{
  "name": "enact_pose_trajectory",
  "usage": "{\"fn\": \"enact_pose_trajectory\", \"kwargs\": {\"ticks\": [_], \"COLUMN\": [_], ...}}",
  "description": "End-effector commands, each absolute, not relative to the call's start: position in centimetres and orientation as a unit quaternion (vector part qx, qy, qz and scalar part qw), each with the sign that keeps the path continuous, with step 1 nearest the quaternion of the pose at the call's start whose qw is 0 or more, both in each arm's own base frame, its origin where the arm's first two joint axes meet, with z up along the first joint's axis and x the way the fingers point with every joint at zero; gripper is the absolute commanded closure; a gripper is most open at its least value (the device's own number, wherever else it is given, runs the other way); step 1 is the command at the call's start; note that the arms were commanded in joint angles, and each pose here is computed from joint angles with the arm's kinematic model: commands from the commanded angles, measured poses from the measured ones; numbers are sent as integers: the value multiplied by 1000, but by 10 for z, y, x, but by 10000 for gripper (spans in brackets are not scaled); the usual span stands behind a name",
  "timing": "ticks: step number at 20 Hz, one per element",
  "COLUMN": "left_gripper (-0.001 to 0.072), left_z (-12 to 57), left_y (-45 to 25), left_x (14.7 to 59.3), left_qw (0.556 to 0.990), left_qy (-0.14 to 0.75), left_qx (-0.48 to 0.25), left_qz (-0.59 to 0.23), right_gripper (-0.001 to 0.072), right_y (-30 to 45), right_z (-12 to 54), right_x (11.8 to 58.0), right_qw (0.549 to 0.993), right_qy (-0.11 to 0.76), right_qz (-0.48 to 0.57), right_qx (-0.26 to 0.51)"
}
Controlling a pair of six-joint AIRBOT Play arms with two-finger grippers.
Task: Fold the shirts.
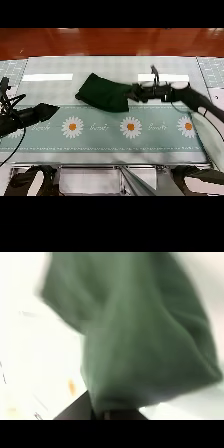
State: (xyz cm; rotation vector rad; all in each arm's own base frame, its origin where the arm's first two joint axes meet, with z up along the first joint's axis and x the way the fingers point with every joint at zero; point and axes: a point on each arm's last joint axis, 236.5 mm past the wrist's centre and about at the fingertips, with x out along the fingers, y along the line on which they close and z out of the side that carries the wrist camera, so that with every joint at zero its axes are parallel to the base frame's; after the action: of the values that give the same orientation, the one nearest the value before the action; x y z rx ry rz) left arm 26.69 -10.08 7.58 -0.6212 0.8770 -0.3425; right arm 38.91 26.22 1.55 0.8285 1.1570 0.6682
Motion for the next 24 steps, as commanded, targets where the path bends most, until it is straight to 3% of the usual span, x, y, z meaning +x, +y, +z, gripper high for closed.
{"fn": "enact_pose_trajectory", "kwargs": {"ticks": [1,4,8,15,20,24], "left_gripper": [686,686,686,686,686,685], "left_z": [76,76,76,95,124,155], "left_y": [-101,-101,-101,-104,-97,-77], "left_x": [267,267,267,272,287,311], "left_qw": [845,845,844,844,867,896], "left_qy": [416,416,417,398,354,284], "left_qx": [-294,-294,-298,-317,-311,-313], "left_qz": [-162,-163,-161,-168,-163,-136], "right_gripper": [690,690,690,690,690,690], "right_y": [262,229,170,13,-79,-135], "right_z": [79,129,187,256,281,271], "right_x": [416,429,436,418,388,357], "right_qw": [752,789,816,865,880,871], "right_qy": [505,500,480,429,382,391], "right_qz": [318,297,270,155,79,7], "right_qx": [278,197,175,208,272,297]}}
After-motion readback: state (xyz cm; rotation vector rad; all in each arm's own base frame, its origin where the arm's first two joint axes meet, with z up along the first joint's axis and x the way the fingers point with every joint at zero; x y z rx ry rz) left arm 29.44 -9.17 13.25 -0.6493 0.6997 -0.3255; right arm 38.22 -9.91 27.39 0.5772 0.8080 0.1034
